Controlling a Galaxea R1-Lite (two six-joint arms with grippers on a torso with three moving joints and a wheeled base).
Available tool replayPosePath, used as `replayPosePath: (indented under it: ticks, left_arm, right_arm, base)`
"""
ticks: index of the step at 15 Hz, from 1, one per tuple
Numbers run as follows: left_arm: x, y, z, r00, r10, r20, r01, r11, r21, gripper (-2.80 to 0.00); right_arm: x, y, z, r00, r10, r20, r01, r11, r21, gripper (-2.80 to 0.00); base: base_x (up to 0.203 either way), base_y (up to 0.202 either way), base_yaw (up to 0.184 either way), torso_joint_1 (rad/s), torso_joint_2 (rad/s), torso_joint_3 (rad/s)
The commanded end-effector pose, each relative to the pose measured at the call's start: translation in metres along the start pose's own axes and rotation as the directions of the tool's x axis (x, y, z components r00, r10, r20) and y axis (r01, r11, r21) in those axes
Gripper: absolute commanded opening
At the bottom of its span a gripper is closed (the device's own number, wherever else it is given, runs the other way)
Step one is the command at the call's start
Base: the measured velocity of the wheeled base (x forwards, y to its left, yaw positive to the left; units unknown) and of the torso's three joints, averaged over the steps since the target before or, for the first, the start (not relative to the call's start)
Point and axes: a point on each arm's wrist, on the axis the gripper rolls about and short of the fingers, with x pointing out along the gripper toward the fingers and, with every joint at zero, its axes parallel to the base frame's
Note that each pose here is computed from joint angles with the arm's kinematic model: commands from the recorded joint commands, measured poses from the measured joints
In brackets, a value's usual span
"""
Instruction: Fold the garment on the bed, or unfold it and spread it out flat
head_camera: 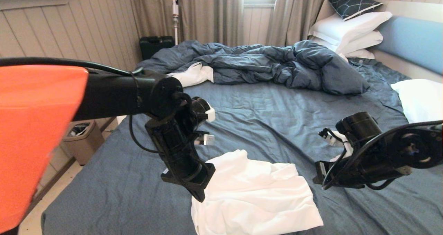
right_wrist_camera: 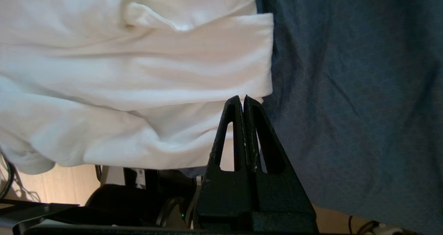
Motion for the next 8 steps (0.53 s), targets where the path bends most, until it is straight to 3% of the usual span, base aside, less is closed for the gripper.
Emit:
replayPosePath:
  ticks: [1,3,6,8]
  left_arm:
    - [-0.057,0.005,-0.036,0.992,-0.018,0.128,0.02,1.0,-0.013,-2.8]
    - [-0.096,0.021,-0.068,0.971,-0.011,0.24,0.025,0.998,-0.057,-2.8]
    - [-0.149,0.054,-0.129,0.899,0.065,0.433,0.009,0.986,-0.167,-2.8]
    - [-0.177,0.067,-0.191,0.808,0.164,0.565,-0.028,0.97,-0.242,-2.8]
  right_arm:
    - [-0.032,0.004,-0.001,0.995,0.025,0.096,-0.024,1.0,-0.012,-2.8]
    - [-0.058,0.007,-0.005,0.985,0.04,0.169,-0.036,0.999,-0.027,-2.8]
    - [-0.101,0.009,-0.021,0.964,0.063,0.26,-0.051,0.997,-0.053,-2.8]
    - [-0.145,0.01,-0.047,0.943,0.084,0.323,-0.064,0.995,-0.071,-2.8]
  base:
    - [0.0,0.0,0.0,0.0,0.0,0.0]
    - [0.0,0.0,0.0,0.0,0.0,0.0]
    - [0.0,0.0,0.0,0.0,0.0,0.0]
    - [0.0,0.0,0.0,0.0,0.0,0.0]
